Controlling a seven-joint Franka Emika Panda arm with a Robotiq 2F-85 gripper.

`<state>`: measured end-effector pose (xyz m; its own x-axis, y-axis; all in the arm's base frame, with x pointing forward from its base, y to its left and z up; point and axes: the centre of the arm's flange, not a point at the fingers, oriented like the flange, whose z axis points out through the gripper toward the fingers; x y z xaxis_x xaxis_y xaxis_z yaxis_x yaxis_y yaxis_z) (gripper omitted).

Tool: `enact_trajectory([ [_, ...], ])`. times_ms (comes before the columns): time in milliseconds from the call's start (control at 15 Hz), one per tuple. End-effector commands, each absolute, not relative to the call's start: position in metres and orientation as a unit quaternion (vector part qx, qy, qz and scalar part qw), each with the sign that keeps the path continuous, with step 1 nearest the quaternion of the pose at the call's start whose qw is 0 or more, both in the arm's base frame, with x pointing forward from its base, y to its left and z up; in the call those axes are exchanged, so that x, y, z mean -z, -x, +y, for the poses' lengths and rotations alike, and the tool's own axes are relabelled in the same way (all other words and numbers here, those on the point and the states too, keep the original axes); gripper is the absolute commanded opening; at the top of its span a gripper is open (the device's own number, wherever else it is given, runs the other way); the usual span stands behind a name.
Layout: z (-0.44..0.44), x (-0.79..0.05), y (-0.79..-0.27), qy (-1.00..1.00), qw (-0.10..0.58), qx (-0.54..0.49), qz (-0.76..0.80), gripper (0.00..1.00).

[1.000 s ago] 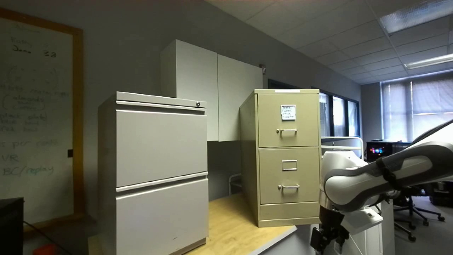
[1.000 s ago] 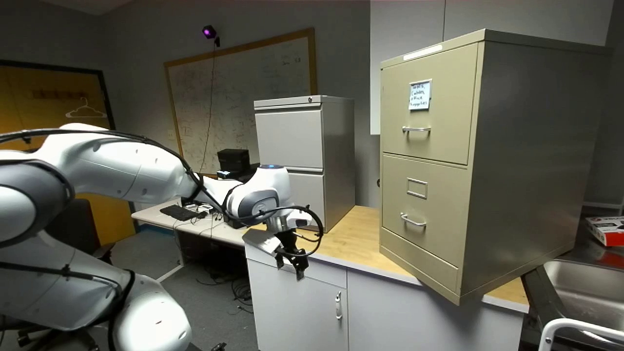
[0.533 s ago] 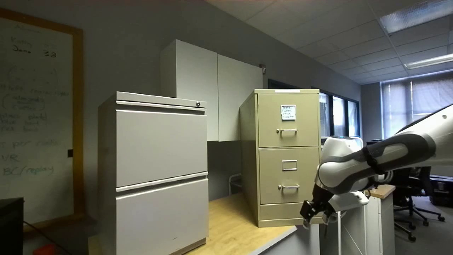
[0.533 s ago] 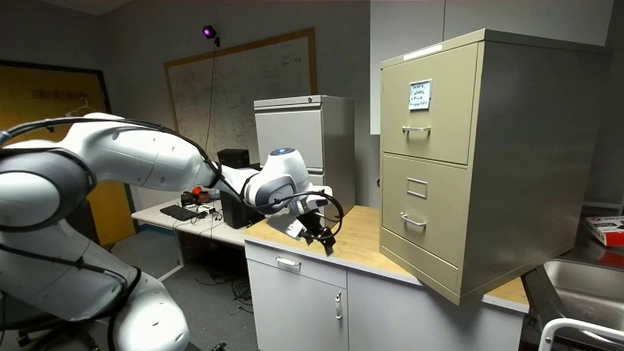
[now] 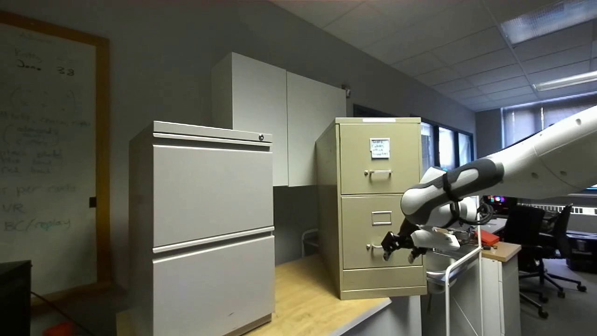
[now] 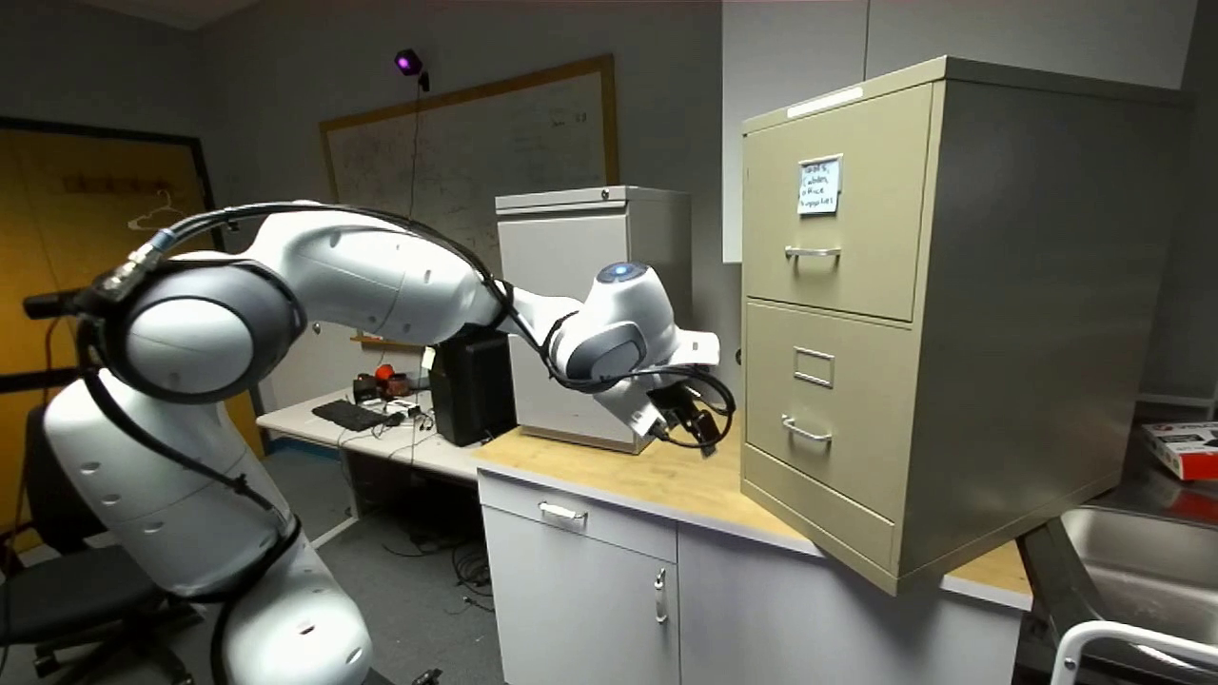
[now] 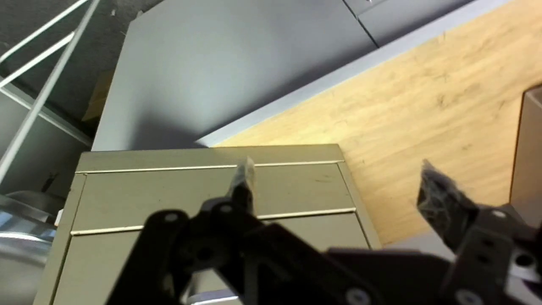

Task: Open the bottom drawer of the cabinet to the right

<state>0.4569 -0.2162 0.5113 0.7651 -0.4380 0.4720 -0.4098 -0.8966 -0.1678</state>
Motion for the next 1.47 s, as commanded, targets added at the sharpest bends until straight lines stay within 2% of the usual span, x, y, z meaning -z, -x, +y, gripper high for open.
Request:
enact_trajectory([
  [0, -0.262, -0.515, -0.490, 0.911, 0.101, 0.295, 0.271, 1.00],
  [600, -0.345, -0.495, -0.506, 0.802, 0.251, 0.379, 0.388, 1.00],
  [1400, -0.423, -0.459, -0.548, 0.738, 0.337, 0.389, 0.436, 1.00],
])
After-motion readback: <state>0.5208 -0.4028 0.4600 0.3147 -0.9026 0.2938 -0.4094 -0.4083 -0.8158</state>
